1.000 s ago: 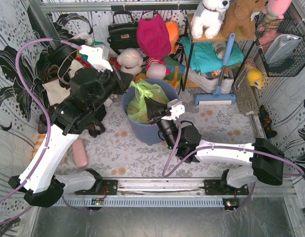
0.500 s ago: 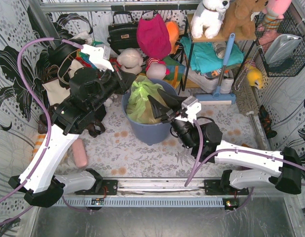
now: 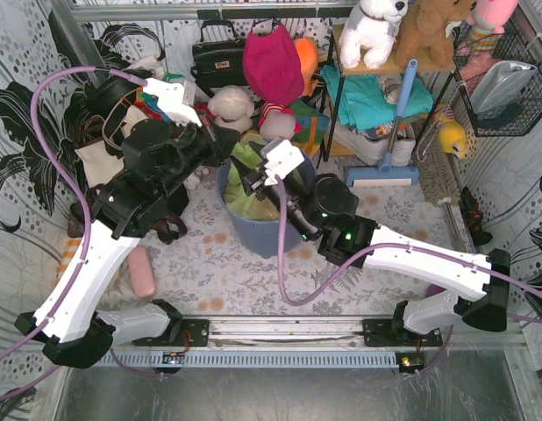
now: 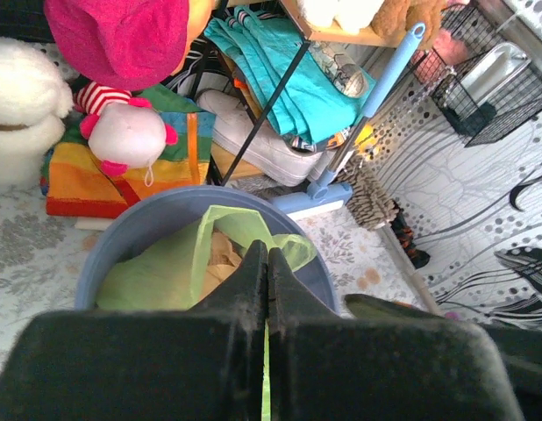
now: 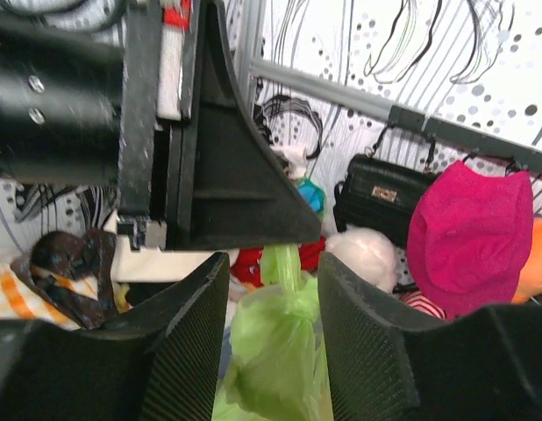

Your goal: Tie the trash bag

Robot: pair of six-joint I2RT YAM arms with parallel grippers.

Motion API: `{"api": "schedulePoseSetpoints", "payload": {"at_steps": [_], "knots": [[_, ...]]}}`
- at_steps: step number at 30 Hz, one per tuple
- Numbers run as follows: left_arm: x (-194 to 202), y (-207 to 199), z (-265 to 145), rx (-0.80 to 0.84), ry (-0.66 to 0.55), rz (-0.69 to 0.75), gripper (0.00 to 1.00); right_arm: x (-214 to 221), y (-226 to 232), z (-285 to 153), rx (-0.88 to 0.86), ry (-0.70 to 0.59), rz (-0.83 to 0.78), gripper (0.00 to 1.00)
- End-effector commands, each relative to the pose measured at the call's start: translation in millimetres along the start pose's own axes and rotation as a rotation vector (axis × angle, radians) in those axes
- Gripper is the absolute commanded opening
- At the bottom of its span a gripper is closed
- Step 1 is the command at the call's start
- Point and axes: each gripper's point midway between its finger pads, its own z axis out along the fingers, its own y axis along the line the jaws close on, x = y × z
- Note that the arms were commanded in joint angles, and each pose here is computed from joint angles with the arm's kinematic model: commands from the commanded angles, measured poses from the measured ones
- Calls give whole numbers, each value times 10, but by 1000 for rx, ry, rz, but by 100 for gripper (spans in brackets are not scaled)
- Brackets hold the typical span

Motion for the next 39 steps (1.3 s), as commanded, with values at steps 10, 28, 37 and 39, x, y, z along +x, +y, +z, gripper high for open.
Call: {"api": "schedulePoseSetpoints", "payload": {"at_steps": [10, 28, 37, 39], "knots": [[-185, -141, -31, 61, -69, 7, 0, 402, -252, 171, 58, 109, -86, 41], [-39, 190, -160, -80, -101, -74, 62, 352, -326, 83, 64, 41, -66, 0], [43, 42, -229, 17, -135, -297, 57, 307, -327, 67, 58, 25, -57, 0], [20, -67, -253, 76, -138, -334, 55, 305, -330, 69, 60, 23, -55, 0]]}}
